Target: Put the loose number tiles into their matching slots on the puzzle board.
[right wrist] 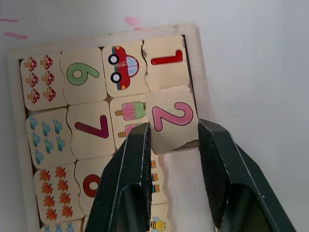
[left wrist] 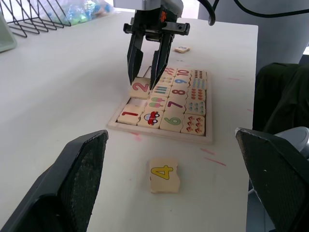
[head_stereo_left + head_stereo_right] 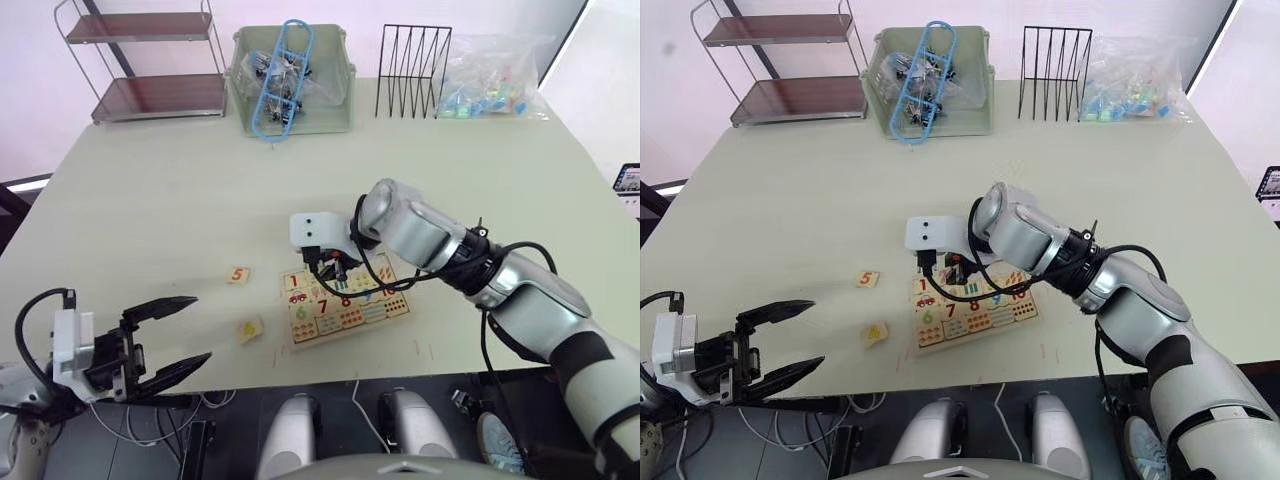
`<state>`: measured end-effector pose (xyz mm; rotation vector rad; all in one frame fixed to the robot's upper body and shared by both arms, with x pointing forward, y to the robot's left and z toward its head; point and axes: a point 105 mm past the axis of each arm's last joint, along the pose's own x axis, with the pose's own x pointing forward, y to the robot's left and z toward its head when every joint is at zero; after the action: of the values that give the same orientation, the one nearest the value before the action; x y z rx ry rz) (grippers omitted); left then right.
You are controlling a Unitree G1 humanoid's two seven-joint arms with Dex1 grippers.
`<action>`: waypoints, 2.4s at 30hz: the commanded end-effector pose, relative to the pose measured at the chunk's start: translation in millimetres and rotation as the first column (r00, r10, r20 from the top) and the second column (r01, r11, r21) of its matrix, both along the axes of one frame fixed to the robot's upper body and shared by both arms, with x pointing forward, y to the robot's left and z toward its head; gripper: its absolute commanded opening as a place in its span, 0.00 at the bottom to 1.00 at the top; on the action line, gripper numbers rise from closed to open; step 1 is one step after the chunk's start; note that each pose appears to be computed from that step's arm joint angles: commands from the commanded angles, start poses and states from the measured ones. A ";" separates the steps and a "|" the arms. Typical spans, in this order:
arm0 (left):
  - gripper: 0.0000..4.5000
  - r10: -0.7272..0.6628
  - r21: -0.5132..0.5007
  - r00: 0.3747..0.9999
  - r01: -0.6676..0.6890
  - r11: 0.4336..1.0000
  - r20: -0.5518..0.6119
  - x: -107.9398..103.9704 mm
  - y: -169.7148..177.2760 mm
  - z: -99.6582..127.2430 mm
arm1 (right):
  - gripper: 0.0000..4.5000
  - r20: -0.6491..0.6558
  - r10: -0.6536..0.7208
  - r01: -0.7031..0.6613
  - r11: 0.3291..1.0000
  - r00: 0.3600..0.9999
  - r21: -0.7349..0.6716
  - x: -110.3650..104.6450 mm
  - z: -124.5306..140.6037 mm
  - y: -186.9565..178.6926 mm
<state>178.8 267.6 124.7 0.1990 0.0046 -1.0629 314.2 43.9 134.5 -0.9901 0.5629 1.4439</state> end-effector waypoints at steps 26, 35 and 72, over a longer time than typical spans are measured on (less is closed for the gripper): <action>1.00 0.062 0.062 0.998 -0.061 0.996 -0.020 -4.4 9.6 3.2 | 0.19 0.051 0.032 -0.031 0.999 0.998 -0.028 4.5 1.2 6.0; 1.00 0.065 0.060 0.998 -0.064 0.996 -0.015 -4.3 10.9 2.6 | 0.19 0.049 0.035 -0.033 0.999 0.998 -0.032 4.2 -2.3 5.7; 1.00 0.052 0.059 0.999 -0.051 0.997 -0.016 -5.0 12.4 -0.6 | 0.99 0.032 0.009 -0.010 0.999 0.999 0.040 8.8 3.3 2.0</action>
<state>175.0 275.5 118.2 0.2056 0.0679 -1.0258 322.3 44.2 123.5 -1.0316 0.5559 1.4407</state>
